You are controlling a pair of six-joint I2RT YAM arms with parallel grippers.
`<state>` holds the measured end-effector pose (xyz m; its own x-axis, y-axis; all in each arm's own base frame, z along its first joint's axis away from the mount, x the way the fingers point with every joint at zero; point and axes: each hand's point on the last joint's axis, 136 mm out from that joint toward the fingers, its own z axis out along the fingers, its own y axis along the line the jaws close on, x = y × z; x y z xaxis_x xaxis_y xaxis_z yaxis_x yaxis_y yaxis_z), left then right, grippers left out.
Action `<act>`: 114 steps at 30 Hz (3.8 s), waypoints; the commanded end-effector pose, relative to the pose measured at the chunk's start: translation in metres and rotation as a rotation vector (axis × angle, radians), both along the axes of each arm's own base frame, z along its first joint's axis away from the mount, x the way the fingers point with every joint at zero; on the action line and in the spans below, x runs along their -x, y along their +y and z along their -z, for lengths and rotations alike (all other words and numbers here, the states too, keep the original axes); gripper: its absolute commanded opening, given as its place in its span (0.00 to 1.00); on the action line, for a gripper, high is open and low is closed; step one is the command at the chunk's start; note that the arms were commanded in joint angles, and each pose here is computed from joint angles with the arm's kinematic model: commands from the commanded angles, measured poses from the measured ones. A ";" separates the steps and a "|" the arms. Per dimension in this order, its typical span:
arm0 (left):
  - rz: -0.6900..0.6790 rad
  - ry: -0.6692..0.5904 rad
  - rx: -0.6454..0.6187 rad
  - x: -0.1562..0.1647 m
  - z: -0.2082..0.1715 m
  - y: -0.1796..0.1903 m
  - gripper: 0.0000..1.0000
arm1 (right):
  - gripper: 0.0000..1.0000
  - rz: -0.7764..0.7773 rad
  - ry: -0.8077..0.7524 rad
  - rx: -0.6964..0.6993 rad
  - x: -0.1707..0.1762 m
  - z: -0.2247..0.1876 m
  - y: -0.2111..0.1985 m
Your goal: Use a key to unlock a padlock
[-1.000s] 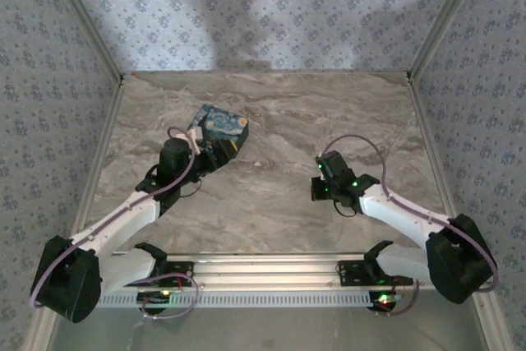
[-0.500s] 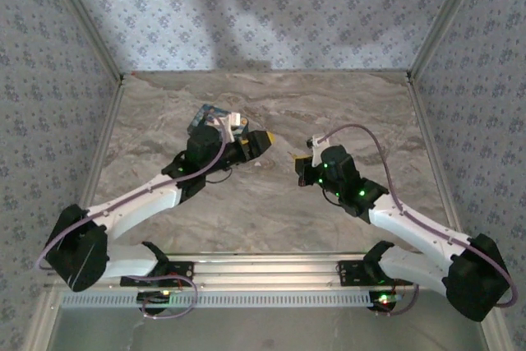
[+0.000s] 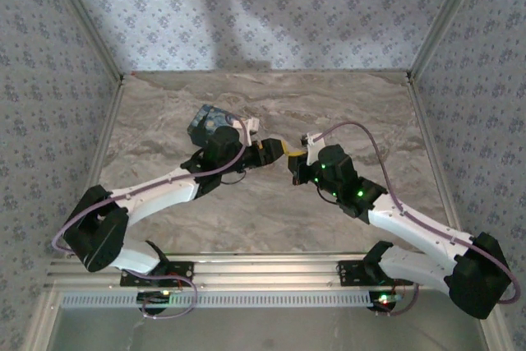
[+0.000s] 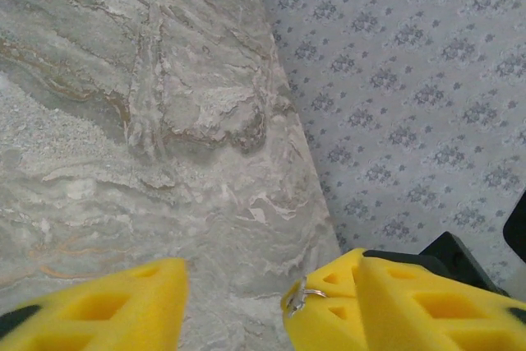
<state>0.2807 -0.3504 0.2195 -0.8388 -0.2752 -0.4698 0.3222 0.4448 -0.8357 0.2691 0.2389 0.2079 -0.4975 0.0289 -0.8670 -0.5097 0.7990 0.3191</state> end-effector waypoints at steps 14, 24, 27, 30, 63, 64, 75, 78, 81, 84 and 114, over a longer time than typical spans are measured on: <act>0.037 -0.085 0.010 0.000 -0.025 -0.010 0.03 | 0.00 -0.018 -0.015 -0.048 -0.004 -0.019 0.012; -0.016 -0.161 -0.072 -0.008 -0.031 0.026 0.00 | 0.33 -0.078 0.045 -0.089 0.000 -0.014 0.001; -0.033 -0.182 -0.100 -0.013 -0.033 0.042 0.00 | 0.42 -0.109 0.073 -0.140 -0.002 -0.015 -0.007; -0.040 -0.195 -0.113 -0.017 -0.034 0.057 0.00 | 0.52 -0.141 0.080 -0.217 -0.007 -0.023 -0.017; 0.196 -0.244 0.024 0.014 -0.066 0.061 0.00 | 0.57 -0.531 0.082 -0.423 -0.004 -0.065 0.074; 0.198 -0.244 0.023 0.014 -0.066 0.061 0.00 | 0.56 -0.533 0.081 -0.423 -0.004 -0.065 0.075; 0.196 -0.245 0.023 0.013 -0.066 0.060 0.00 | 0.28 -0.524 0.104 -0.414 -0.006 -0.060 0.077; 0.193 -0.246 0.021 0.013 -0.066 0.060 0.00 | 0.21 -0.520 0.111 -0.407 -0.005 -0.058 0.076; 0.196 -0.243 0.020 0.013 -0.065 0.059 0.00 | 0.11 -0.516 0.115 -0.402 -0.006 -0.056 0.075; 0.195 -0.244 0.020 0.012 -0.066 0.059 0.00 | 0.03 -0.515 0.117 -0.392 -0.005 -0.055 0.074; -0.046 -0.048 -0.789 -0.143 0.060 0.138 0.73 | 0.00 0.029 0.224 0.046 -0.009 0.029 -0.043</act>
<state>0.4209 -0.2138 0.1630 -0.8026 0.0395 -0.5952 0.2834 0.9032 -0.3223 0.2814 0.2144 0.1965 -0.6537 0.0267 -0.7563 -0.4671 0.7720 0.4310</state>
